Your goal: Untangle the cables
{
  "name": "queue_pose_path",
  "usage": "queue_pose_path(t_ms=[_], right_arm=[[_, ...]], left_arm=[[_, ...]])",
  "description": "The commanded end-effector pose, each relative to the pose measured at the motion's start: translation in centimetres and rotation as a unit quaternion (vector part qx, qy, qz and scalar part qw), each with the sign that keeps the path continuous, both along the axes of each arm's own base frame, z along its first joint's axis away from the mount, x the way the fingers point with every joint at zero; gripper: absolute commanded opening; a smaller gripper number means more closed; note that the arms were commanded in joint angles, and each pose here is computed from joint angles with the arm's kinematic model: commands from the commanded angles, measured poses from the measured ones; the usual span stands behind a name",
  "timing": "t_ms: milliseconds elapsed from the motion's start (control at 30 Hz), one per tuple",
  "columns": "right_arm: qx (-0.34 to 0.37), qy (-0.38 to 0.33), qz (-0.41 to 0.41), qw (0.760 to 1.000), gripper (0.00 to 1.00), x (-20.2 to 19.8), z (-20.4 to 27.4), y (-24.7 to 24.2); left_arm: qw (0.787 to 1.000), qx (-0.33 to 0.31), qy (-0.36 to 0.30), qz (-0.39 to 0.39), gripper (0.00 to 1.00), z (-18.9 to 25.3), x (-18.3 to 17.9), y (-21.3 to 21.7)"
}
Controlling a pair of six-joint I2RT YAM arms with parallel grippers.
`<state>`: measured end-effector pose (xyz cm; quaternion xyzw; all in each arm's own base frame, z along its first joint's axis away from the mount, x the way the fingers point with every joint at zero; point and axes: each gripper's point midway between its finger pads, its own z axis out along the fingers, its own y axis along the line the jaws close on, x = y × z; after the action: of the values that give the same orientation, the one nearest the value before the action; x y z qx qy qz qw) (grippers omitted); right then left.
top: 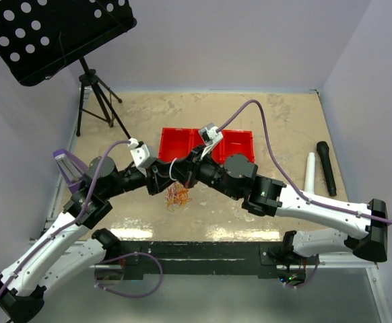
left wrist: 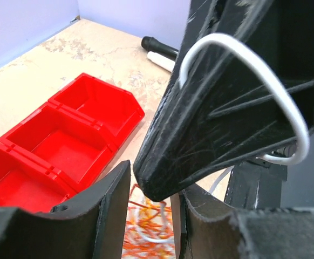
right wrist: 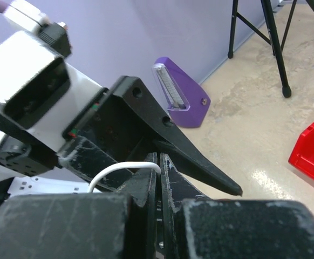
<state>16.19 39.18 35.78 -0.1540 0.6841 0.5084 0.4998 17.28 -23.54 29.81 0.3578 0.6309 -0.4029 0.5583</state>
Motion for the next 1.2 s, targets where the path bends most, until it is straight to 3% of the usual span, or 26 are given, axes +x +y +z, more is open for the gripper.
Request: queue_pose_path(t_ms=[0, 600, 867, 1167], right_arm=[[0.091, -0.022, 0.017, 0.995, 0.0, -0.6, 6.8, 0.4], [0.185, -0.067, 0.033, 0.98, 0.0, -2.0, 16.6, -1.9], [0.205, -0.103, -0.004, 0.973, 0.0, -2.0, 22.3, -5.4], [0.23, -0.136, -0.048, 0.963, 0.0, -2.2, 27.1, -10.0]], left_arm=[[0.999, -0.03, 0.012, 0.024, 0.38, 0.4, 1.0, -0.1], [0.999, 0.018, 0.027, 0.004, 0.36, -5.8, 0.1, 0.1], [0.998, 0.054, 0.016, 0.011, 0.37, -8.4, 0.2, 0.8], [0.998, 0.053, 0.011, -0.012, 0.47, -8.6, -0.3, 0.3]])
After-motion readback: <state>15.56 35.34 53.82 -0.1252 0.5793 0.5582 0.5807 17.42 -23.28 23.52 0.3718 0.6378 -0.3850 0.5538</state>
